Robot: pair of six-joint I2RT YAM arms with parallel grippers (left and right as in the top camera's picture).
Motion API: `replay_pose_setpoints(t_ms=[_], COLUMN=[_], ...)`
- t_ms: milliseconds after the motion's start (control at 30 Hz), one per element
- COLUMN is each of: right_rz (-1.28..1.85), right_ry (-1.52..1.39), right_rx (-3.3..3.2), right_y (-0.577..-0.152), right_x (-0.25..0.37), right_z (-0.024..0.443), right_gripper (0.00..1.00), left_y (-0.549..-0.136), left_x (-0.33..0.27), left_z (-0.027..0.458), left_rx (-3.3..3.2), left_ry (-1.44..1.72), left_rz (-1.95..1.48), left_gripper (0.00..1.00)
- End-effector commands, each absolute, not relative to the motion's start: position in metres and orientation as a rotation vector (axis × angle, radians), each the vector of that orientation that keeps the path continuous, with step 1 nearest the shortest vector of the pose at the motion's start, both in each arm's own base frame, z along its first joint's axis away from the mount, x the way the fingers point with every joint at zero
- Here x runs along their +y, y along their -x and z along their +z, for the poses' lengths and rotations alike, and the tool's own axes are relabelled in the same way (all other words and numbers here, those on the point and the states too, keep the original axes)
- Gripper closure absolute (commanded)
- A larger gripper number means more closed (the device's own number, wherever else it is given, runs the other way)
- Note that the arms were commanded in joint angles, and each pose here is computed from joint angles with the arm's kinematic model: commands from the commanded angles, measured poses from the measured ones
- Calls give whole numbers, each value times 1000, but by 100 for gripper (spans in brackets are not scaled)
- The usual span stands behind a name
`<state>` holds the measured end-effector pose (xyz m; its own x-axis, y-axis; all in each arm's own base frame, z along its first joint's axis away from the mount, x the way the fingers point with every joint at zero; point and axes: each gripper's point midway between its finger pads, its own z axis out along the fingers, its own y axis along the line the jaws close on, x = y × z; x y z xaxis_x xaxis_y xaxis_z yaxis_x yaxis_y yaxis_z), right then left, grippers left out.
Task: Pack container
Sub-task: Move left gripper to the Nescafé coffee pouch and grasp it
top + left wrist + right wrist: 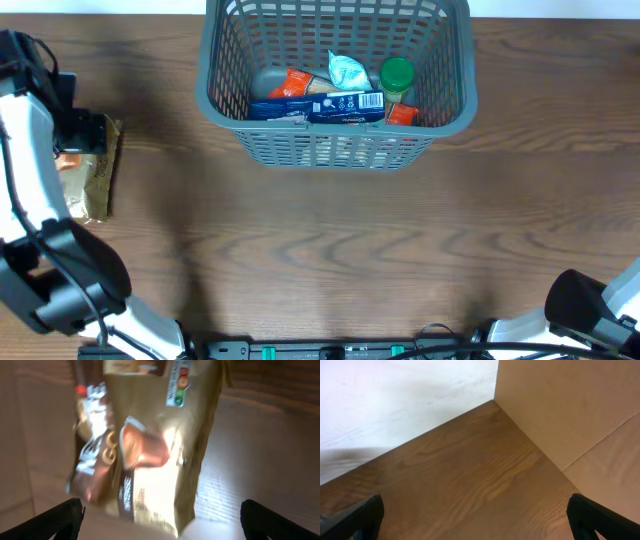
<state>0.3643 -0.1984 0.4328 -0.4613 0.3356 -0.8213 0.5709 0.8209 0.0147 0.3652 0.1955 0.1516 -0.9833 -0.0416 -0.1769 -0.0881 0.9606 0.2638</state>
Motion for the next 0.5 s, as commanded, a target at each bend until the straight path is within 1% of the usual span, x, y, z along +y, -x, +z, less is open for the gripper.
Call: replay_pose_setpoints(t_ms=[0,133,300,467], right_rz=[-317,-317,-317,-317], right_ry=[-685,-685,-685,-685], right_rx=[2098,2098,2098,2097], right_y=[-366,-366,-366,-366], right_x=[-200,-200,-200,-200], right_z=[429,429,429,429], right_gripper=[1,1,1,1], left_y=[-375,-385,-381,-374], left_x=[196,201,219,227], left_z=[137,118,94,72], left_rx=[2954,2958,2998,3009], left_ry=[-30,-55,5,85], left_rz=[372,359,335,168], left_gripper=[2,2,2,2])
